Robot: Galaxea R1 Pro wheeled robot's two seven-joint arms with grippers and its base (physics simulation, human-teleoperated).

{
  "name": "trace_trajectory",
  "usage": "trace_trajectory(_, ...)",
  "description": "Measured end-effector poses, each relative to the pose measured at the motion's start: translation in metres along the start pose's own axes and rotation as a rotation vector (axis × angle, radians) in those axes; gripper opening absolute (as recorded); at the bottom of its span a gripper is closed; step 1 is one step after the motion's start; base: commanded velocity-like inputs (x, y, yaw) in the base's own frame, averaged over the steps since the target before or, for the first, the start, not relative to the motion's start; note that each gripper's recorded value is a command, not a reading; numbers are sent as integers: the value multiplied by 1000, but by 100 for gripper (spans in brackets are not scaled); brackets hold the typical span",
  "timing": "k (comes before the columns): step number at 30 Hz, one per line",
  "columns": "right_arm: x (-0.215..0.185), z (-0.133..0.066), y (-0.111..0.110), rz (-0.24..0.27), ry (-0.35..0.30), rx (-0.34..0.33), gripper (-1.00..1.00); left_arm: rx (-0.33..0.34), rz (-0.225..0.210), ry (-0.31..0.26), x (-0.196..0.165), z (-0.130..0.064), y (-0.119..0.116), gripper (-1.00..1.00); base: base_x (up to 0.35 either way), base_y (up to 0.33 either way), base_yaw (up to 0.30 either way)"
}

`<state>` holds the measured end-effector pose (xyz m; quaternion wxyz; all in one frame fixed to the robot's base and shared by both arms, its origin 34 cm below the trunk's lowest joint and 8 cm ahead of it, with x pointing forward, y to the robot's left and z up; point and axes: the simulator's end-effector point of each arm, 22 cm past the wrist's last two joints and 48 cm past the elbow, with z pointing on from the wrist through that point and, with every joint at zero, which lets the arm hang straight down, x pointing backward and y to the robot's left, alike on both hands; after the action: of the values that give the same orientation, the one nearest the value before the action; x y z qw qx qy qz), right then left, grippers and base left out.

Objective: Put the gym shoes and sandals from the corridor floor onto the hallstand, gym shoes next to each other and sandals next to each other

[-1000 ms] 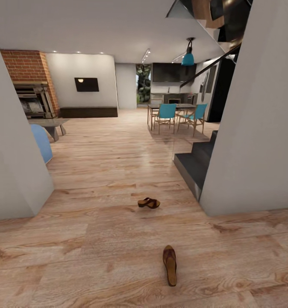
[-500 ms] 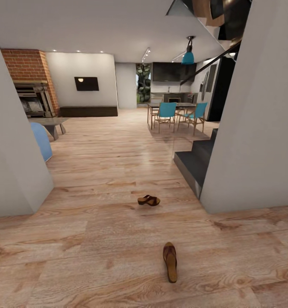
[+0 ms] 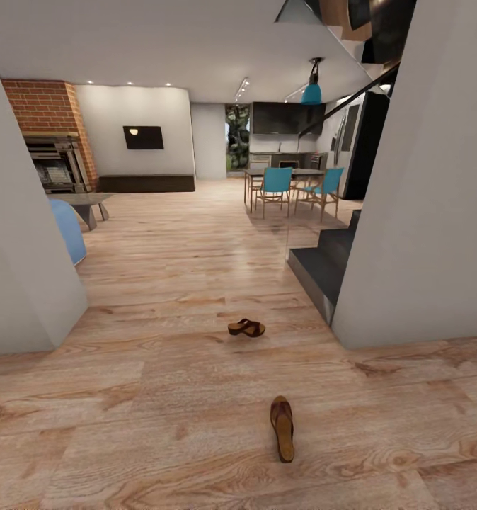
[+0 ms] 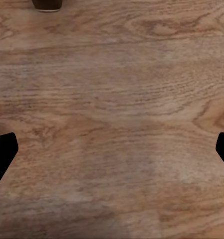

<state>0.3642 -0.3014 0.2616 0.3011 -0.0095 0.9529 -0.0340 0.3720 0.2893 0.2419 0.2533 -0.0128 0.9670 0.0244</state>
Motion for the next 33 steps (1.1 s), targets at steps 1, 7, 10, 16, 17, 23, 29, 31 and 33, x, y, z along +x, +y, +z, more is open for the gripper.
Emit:
trace_trajectory(1,-3,0,0,0,-5,0,100,0,0,-5,-3,0,0,100,0,0,0)
trace_trajectory(7,-46,5,0,-2,-87,0,100,0,-1,-36,-23,4,0,100,0,0,0)
trace_trajectory(10,-125,13,-1,1,-219,3,100,-4,-2,-115,-78,10,4,100,0,0,0)
trace_trajectory(16,-189,19,-3,5,-302,6,100,-4,-3,-183,-132,14,5,100,0,0,0)
trace_trajectory(17,-198,20,-3,6,-312,7,100,-3,-3,-193,-141,14,5,100,0,0,0)
trace_trajectory(23,-235,24,-5,10,-339,9,100,-4,-4,-231,-175,15,6,100,0,0,0)
trace_trajectory(29,-257,27,-6,14,-347,9,100,-5,-6,-253,-193,15,7,100,0,0,0)
trace_trajectory(31,-259,27,-6,14,-348,9,100,-5,-6,-256,-195,15,6,100,0,0,0)
trace_trajectory(33,-261,27,-6,14,-347,9,100,-6,-6,-258,-197,15,7,100,25,0,0)
